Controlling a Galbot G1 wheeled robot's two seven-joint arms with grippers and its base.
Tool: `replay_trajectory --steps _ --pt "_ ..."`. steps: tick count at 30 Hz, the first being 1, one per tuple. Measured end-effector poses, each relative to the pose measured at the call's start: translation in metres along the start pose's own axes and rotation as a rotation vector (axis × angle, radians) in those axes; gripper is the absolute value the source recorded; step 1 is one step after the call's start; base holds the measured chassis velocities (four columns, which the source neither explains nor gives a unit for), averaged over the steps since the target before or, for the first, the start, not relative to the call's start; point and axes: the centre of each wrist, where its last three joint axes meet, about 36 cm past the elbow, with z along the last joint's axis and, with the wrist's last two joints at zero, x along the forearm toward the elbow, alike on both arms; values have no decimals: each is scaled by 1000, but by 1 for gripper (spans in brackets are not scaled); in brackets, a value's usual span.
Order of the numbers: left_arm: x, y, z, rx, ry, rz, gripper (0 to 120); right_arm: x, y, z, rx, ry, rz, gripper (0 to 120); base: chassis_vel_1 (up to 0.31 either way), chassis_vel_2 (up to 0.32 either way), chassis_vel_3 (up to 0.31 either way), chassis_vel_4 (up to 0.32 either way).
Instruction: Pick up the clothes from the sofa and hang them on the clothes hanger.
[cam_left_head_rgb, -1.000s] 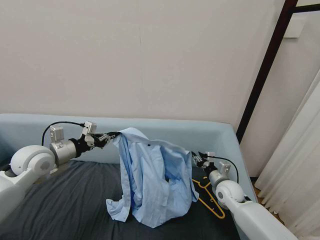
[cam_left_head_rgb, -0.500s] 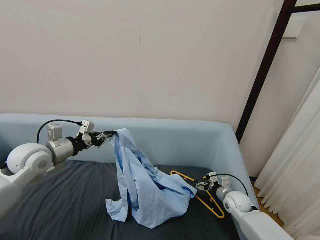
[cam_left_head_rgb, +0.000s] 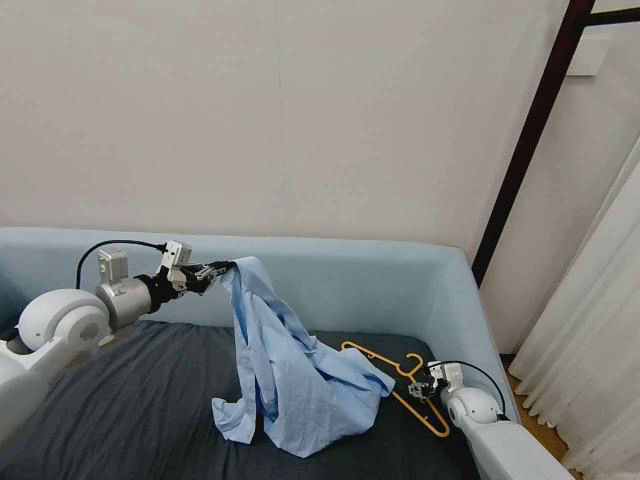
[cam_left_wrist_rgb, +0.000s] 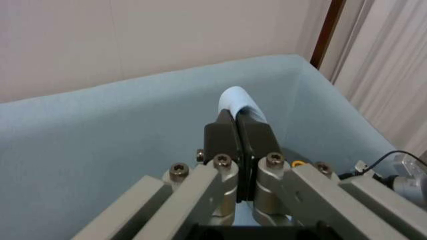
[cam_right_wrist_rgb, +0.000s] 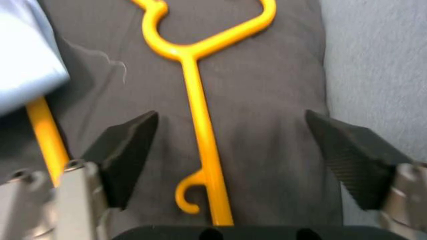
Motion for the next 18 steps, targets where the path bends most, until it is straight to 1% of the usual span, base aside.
replay_trajectory --steps 4,5,6,10,11,12,14,15,18 --pt "-1 0 0 1 -4 0 0 -4 0 8 16 -6 -10 64 0 0 0 0" --pt "-1 0 0 1 -4 0 0 -4 0 8 16 -6 -10 64 0 0 0 0" --pt "-2 0 1 1 -4 0 0 -5 2 9 18 -9 -12 61 0 0 0 0" --pt "-2 1 2 1 -5 -4 0 -9 12 12 44 -8 -16 41 0 0 0 0" --pt "-2 1 2 1 -5 -4 0 -9 12 12 44 -8 -16 41 0 0 0 0" --pt "-2 1 2 1 -6 -5 0 -10 14 12 50 -5 -16 38 0 0 0 0" --pt "-3 2 3 1 -7 -8 0 -11 19 12 60 7 -10 26 0 0 0 0" --pt "-3 2 3 1 -7 -8 0 -11 19 12 60 7 -10 26 0 0 0 0" --pt "-4 5 4 -4 -12 -15 0 -11 22 11 63 19 -5 15 0 0 0 0"
